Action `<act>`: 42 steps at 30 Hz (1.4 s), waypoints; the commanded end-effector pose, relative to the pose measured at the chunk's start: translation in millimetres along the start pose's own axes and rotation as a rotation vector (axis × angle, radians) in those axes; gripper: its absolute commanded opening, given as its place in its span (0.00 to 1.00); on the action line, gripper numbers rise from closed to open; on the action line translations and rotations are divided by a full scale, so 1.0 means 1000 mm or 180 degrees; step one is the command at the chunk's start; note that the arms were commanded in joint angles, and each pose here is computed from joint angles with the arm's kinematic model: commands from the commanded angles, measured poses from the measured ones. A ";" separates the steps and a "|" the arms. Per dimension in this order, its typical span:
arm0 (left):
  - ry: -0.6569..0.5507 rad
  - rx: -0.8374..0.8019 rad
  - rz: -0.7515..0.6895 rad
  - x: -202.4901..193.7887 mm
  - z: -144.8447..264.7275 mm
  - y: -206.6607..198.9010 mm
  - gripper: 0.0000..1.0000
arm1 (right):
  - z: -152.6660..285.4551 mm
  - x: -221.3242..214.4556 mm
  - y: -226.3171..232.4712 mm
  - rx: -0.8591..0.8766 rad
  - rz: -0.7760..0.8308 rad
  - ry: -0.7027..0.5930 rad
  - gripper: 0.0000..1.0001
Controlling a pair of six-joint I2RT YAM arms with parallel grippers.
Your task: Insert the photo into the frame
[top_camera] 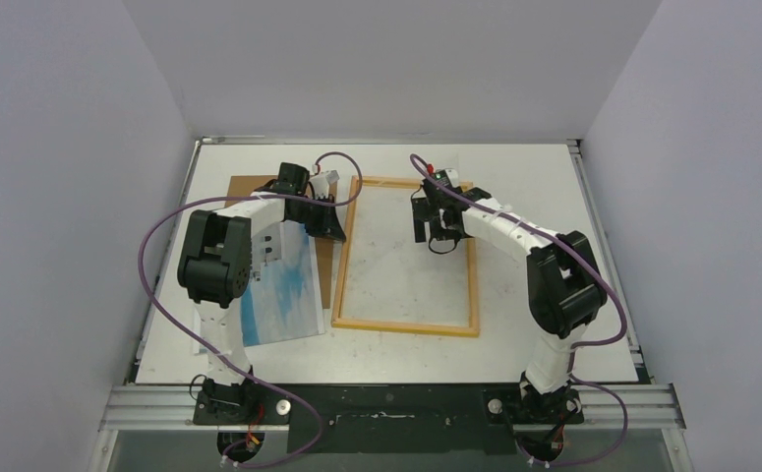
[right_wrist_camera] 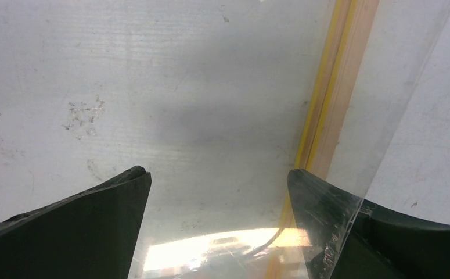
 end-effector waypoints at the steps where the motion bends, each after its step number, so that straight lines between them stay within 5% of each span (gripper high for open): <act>1: -0.0082 -0.0122 -0.0033 0.010 0.003 -0.007 0.00 | 0.013 0.017 -0.008 -0.0160 0.0032 -0.0183 0.90; 11: -0.0048 -0.0120 -0.0083 0.008 0.004 -0.011 0.01 | 0.001 0.009 0.004 0.0029 -0.0010 -0.0108 0.90; 19: 0.0016 -0.0178 -0.0087 0.001 0.004 -0.016 0.38 | 0.001 0.010 0.007 0.0082 -0.0046 -0.0119 0.90; 31: -0.0011 0.0826 -0.0570 -0.007 -0.013 0.006 0.39 | 0.002 0.008 0.008 0.0136 -0.0102 -0.0131 0.90; 42: 0.0056 0.1203 -0.0761 -0.010 -0.019 0.011 0.35 | 0.002 0.005 0.009 0.0197 -0.0123 -0.0130 0.90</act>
Point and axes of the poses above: each gripper's point midway between its finger pads, its own z axis back along the fingers, its own y axis along the line the jaws close on, x = y × z, the point moved 3 cm from there along z, back along the fingers, and after that the axes turned 4 degrees about z, right-handed, at the moved point
